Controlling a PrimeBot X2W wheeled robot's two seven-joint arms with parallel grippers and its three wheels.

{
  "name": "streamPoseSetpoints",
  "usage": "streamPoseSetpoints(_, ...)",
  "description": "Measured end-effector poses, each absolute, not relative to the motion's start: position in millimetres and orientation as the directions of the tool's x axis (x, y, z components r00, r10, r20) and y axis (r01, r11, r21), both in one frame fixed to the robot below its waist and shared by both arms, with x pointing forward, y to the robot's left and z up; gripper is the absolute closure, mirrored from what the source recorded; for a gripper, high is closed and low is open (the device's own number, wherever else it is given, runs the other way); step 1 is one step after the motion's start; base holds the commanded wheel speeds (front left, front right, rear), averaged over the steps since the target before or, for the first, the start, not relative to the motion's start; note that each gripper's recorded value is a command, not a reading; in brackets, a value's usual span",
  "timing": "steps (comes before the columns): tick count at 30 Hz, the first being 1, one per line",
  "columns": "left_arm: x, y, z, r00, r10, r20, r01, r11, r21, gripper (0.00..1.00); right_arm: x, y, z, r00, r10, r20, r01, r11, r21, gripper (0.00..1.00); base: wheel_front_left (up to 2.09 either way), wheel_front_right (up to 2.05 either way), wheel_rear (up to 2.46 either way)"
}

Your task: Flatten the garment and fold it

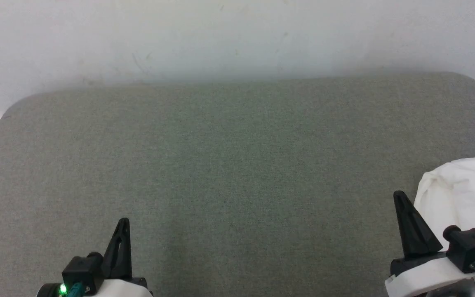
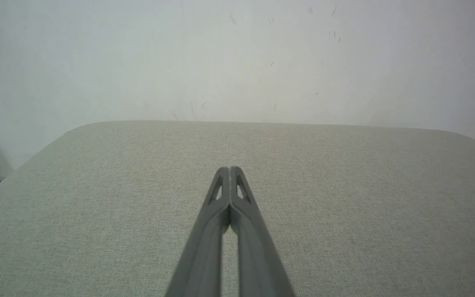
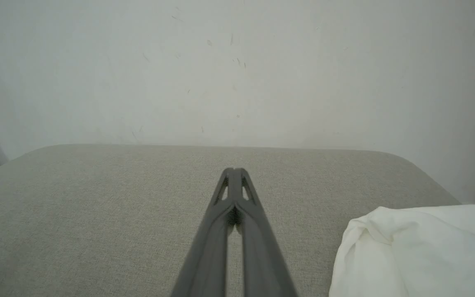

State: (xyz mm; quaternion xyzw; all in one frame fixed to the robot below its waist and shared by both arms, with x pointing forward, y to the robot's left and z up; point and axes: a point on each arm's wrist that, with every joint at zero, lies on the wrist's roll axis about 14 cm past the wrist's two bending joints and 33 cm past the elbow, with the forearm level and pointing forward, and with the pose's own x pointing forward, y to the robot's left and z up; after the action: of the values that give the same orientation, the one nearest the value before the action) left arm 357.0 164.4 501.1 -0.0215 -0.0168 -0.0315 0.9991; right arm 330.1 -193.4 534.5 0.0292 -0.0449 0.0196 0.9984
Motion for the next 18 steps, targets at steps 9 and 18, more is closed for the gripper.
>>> streamPoseSetpoints(9,357.5,165.2,501.6,0.998,-0.059,0.026,0.060,0.998,-0.035,1.00,333.9,-190.5,533.9,0.995,0.046,0.084,-0.050,0.998,0.048,1.00,0.00,0.00,0.00)
streamPoseSetpoints(18,357.6,166.6,501.2,0.998,-0.055,0.014,0.055,0.998,-0.027,1.00,336.6,-187.7,532.1,0.996,0.055,0.072,-0.058,0.998,0.038,1.00,0.00,0.00,0.00)
